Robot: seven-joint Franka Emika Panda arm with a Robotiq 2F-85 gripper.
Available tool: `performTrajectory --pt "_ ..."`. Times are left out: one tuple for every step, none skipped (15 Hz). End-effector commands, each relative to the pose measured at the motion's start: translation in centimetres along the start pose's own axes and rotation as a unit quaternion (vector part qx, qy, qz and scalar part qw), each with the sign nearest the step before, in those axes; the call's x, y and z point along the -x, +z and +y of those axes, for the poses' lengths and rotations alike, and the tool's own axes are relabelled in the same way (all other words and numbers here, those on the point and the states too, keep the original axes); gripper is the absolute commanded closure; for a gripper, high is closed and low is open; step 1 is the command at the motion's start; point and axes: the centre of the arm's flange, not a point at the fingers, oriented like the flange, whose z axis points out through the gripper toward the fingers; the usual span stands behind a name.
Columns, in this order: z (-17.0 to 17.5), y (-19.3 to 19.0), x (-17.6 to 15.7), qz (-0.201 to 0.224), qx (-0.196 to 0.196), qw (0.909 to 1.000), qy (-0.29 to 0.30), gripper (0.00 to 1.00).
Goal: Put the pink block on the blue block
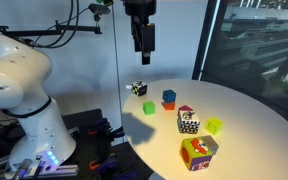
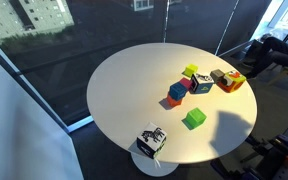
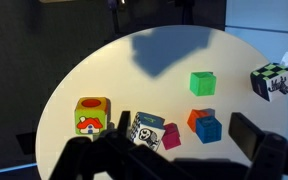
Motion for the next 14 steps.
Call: performTrajectory --pt "-1.2 -1.0 -2.6 -0.011 0.004 0.9998 0.014 0.0" --pt "-1.5 -1.0 -3.2 -0.013 0.008 0.9997 0.017 0.0" --pt "-1.9 -0.9 -3.8 -0.016 0.012 0.9996 0.019 0.0" --pt "-2.3 -0.8 -4.3 -0.019 0.017 0.9995 0.022 0.0" --pt "-2.7 -0.6 -4.9 -0.021 0.021 0.9993 0.024 0.0" --pt "-3.1 -0.5 -5.5 -0.022 0.026 0.999 0.028 0.0" --pt "-3.5 -0.4 -6.2 -0.025 0.03 0.9988 0.03 0.0" --pt "-4.0 -0.2 -6.8 -0.026 0.033 0.9986 0.032 0.0" --pt "-4.3 0.0 -7.4 -0.028 0.034 0.9984 0.036 0.0" --pt "-4.7 0.3 -8.1 -0.031 0.036 0.9981 0.039 0.0" --pt "-5.0 0.6 -8.8 -0.033 0.039 0.9978 0.041 0.0" --pt "-5.3 0.8 -9.4 -0.036 0.041 0.9975 0.044 0.0" --pt "-5.6 1.2 -10.1 -0.04 0.045 0.9972 0.045 0.0" --pt "-5.8 1.6 -10.8 -0.043 0.047 0.9969 0.046 0.0"
